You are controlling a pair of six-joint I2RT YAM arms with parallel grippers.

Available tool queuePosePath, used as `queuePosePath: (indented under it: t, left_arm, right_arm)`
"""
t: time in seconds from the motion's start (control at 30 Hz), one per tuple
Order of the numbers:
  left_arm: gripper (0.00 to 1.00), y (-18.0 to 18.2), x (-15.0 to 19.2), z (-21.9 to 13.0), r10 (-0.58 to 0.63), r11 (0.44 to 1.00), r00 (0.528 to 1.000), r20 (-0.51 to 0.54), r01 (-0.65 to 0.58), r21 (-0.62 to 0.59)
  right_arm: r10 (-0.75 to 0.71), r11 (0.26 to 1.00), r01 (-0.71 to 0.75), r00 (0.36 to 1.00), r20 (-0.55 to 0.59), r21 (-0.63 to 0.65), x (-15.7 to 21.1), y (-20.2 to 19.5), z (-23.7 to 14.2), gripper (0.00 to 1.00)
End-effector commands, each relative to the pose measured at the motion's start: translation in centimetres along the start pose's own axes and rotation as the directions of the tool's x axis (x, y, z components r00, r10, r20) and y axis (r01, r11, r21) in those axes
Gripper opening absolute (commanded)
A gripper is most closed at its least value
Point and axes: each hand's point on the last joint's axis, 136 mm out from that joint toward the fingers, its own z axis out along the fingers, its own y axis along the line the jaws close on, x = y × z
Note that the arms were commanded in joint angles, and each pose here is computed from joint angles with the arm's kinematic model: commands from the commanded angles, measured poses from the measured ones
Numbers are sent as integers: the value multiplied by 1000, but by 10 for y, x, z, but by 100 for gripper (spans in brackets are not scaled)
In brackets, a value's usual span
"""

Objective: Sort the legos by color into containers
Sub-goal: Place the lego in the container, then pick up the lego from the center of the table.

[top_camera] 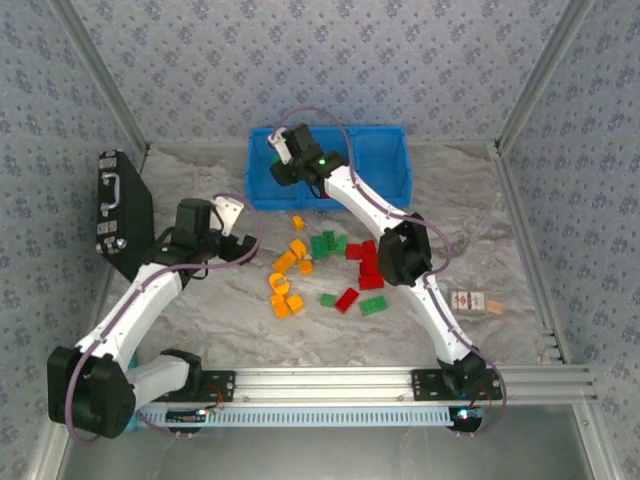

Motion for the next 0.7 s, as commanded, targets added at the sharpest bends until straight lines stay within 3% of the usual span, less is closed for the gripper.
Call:
queuePosePath:
  t: [0.0, 0.17, 0.33, 0.47, 0.67]
  left_arm:
    - [100, -18, 5, 7, -3, 998, 999, -50, 6, 67]
    - [100, -42, 22, 23, 55, 991, 989, -137, -37, 132]
    - [99, -66, 23, 33, 105, 975, 984, -143, -74, 210]
    - [94, -82, 22, 44, 129, 960, 981, -145, -86, 268]
    - [90, -98, 32, 72, 199, 948, 959, -203, -135, 289]
  right_arm:
    - [-24, 999, 27, 997, 77, -38, -19, 6, 3, 56]
    - [-13, 997, 20, 995, 94, -73, -22, 8, 6, 66]
    - [-16, 995, 25, 995, 100, -93, -26, 9, -7, 70]
    - [-31, 994, 47, 988, 154, -103, -35, 3, -40, 73]
    - [46, 996, -32, 984, 170, -86, -27, -34, -97, 74]
